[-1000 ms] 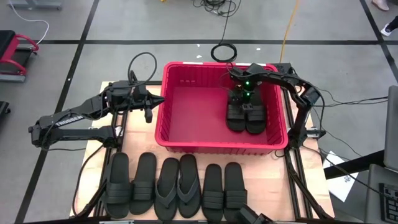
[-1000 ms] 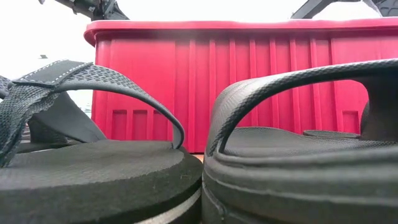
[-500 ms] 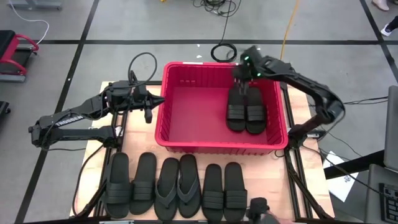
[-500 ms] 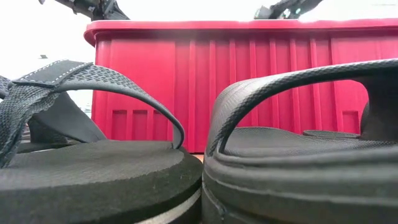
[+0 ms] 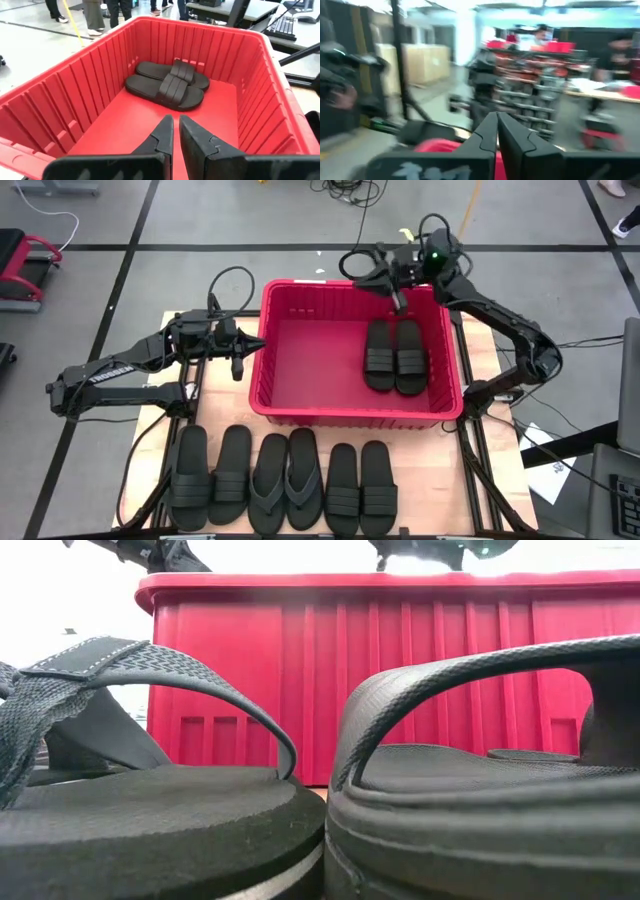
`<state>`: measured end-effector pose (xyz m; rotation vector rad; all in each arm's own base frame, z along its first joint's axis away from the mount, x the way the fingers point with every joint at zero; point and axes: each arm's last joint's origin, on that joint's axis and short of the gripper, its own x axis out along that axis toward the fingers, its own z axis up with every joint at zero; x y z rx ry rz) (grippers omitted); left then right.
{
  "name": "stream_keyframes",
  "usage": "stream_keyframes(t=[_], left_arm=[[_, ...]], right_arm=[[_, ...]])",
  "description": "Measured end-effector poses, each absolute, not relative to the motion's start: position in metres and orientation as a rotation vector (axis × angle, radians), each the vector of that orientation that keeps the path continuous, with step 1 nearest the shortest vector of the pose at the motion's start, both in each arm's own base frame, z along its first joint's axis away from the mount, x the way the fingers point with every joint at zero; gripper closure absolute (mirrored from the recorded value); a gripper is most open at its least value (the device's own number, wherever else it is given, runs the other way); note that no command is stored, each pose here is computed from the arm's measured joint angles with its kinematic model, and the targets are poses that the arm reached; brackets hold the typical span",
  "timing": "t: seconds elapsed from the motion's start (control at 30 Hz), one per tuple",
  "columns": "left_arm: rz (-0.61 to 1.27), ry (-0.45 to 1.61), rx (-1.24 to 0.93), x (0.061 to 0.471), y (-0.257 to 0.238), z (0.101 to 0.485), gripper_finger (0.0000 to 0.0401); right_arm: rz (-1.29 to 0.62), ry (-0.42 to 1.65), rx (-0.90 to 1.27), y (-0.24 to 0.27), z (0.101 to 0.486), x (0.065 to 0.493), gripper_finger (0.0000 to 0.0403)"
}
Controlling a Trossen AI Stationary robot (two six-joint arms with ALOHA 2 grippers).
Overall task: Pick and place slides into bin
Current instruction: Put the slide into the bin
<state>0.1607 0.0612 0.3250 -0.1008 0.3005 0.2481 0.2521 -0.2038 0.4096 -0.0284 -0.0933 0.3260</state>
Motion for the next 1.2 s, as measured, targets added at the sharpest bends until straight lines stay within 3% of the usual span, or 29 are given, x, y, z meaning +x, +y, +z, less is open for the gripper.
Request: stream_keyframes(t=[0.13, 0.33, 0.6, 0.73, 0.9, 1.2], left_arm=[[0.251, 0.303, -0.086, 0.161, 0.061, 0.325, 0.0375], [0.252, 0.302, -0.087, 0.161, 0.061, 0.325, 0.0375], [0.25, 0.306, -0.063, 0.161, 0.061, 0.325, 0.0375], [0.249, 0.308, -0.042, 0.161, 0.062, 0.325, 0.0375], [0.255, 0.314, 0.001, 0.16, 0.062, 0.325, 0.0375], [0.22, 0.294, -0.052, 0.159, 0.066, 0.326, 0.0375]], right_arm=[[0.372, -0.089, 0.063, -0.192, 0.388, 0.275, 0.0402], [0.258, -0.133, 0.213, -0.157, 0.358, 0.283, 0.0403], [-0.077, 0.023, 0.255, -0.116, 0.336, 0.232, 0.0403], [-0.186, -0.013, 0.222, -0.097, 0.339, 0.193, 0.0403], [-0.429, 0.047, 0.287, -0.081, 0.314, 0.17, 0.0403], [-0.329, -0.154, 0.192, -0.044, 0.336, 0.169, 0.0403]])
